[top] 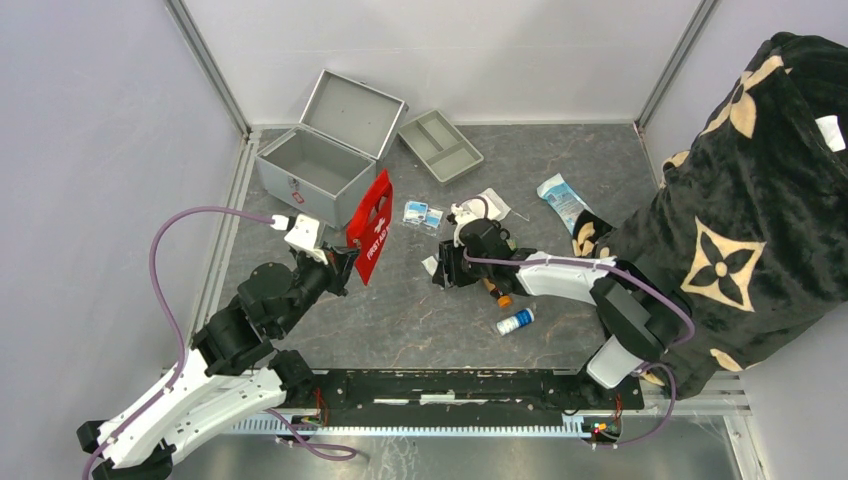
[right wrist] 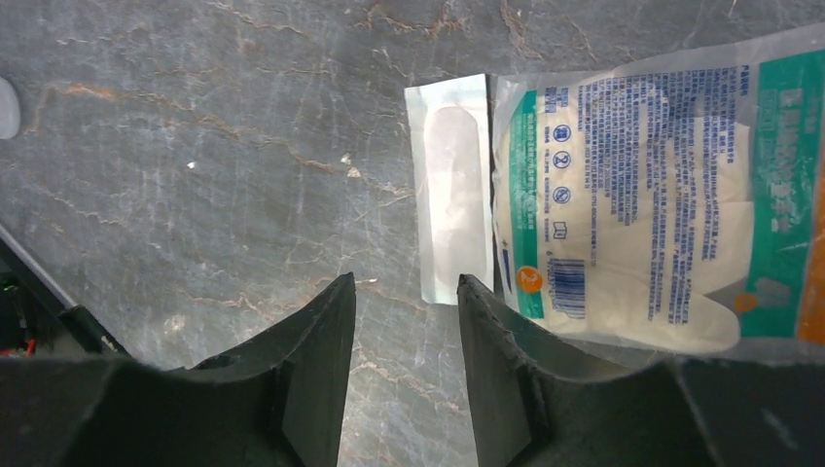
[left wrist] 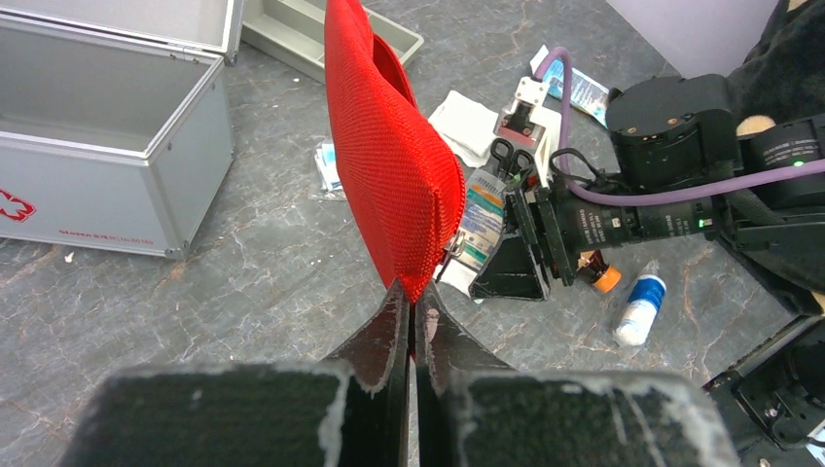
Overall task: Organize the medicine kit
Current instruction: Pick up the medical item at the center of the board.
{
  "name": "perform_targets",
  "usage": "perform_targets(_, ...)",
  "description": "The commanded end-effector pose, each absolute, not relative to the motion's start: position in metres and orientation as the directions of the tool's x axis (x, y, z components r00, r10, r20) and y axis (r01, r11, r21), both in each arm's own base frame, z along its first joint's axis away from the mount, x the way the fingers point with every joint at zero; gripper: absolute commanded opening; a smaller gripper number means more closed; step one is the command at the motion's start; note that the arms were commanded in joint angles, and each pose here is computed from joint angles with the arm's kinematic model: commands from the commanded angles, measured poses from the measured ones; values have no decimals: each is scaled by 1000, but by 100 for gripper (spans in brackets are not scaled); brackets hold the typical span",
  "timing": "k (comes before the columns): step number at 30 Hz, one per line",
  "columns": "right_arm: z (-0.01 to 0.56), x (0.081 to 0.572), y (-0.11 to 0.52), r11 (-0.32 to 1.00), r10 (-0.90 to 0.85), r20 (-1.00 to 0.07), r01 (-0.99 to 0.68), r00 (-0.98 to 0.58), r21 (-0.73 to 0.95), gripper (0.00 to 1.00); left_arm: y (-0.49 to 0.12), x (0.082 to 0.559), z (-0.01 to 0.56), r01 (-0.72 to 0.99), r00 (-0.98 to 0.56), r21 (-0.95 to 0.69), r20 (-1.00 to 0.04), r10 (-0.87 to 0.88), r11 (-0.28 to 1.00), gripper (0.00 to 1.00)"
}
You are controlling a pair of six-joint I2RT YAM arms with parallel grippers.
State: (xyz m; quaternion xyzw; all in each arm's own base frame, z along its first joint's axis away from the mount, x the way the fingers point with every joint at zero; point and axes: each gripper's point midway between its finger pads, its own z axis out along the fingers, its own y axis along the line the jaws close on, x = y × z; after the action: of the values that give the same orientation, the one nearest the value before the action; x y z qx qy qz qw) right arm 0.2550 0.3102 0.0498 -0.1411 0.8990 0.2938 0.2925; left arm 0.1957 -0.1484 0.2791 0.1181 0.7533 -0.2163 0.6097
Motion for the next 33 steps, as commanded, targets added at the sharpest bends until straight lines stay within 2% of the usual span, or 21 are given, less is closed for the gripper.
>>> perform_targets(1,56,272,324,772,-54,-626,-430,-778,468,50,-145,197,289,432,-200,-188,-974,-110,882,2)
perform_targets(10,43,287,302,846,-94,-645,-402,-758,350,55,-143,196,288,424,-200,-186,-974,-109,886,2)
perform_targets(17,37,287,305,838,-151,-631,-437,-761,327,56,-144,197,285,424,-206,-188,-973,-108,886,2)
perform_targets(33,14,286,279,878,-258,-593,-441,-762,185,46,-146,198,281,427,-211,-190,-972,-106,884,2)
